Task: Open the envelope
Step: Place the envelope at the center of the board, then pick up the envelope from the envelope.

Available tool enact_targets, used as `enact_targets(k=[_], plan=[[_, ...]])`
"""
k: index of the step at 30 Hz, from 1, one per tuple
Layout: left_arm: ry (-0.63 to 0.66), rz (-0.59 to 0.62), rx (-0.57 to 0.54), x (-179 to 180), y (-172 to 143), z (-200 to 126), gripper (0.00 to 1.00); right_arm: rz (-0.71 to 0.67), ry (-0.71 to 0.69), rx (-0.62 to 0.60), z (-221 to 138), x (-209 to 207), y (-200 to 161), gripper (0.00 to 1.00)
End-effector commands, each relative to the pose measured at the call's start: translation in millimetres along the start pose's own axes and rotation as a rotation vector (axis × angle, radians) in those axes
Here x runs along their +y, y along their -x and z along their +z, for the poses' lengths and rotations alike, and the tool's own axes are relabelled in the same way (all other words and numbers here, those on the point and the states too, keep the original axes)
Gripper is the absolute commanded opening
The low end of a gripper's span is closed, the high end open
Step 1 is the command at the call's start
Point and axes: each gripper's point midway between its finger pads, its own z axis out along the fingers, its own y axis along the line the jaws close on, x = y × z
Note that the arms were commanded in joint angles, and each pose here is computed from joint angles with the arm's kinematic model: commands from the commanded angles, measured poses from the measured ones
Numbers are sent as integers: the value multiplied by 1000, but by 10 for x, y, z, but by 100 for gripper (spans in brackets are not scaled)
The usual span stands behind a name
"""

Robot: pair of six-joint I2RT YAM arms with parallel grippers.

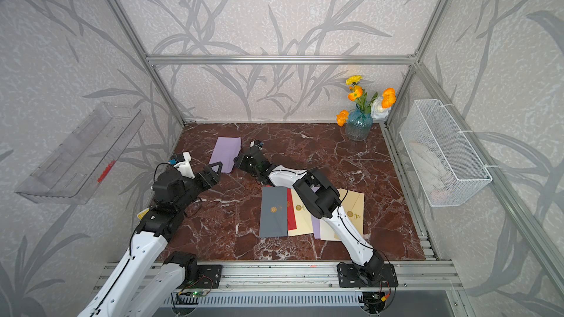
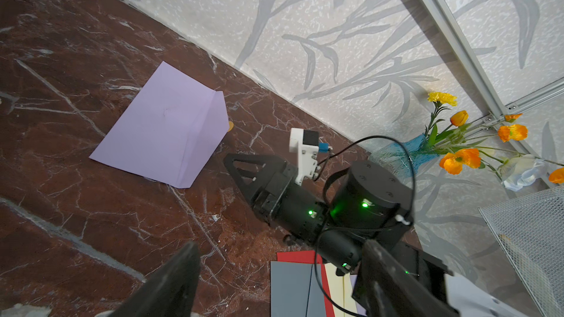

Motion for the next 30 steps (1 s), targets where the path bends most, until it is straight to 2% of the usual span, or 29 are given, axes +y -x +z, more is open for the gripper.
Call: enact_targets(k=[1, 6, 10, 13, 17, 20, 25, 30], plan=[[-34, 19, 10, -85, 34, 61, 83, -142, -27, -37, -421, 377, 275, 53], [-69, 7, 107, -121, -101, 318, 83, -319, -144, 21, -890, 440, 347, 53], [-103, -8, 216, -140, -273, 586, 82, -432, -219, 58, -1329, 296, 379, 57], [-115, -27, 264, -136, -387, 750, 80, -426, -214, 123, -1615, 92, 369, 57], [-134, -24, 340, -173, -583, 921, 79, -360, -164, 265, -1932, -263, 179, 57], [-145, 0, 420, -213, -793, 1013, 79, -348, -189, 323, -2129, -534, -13, 57], [-160, -12, 524, -228, -1109, 1121, 76, -370, -192, 369, -2447, -617, -202, 57], [-163, -53, 617, -201, -1411, 1142, 73, -352, -144, 432, -2598, -628, -386, 57]])
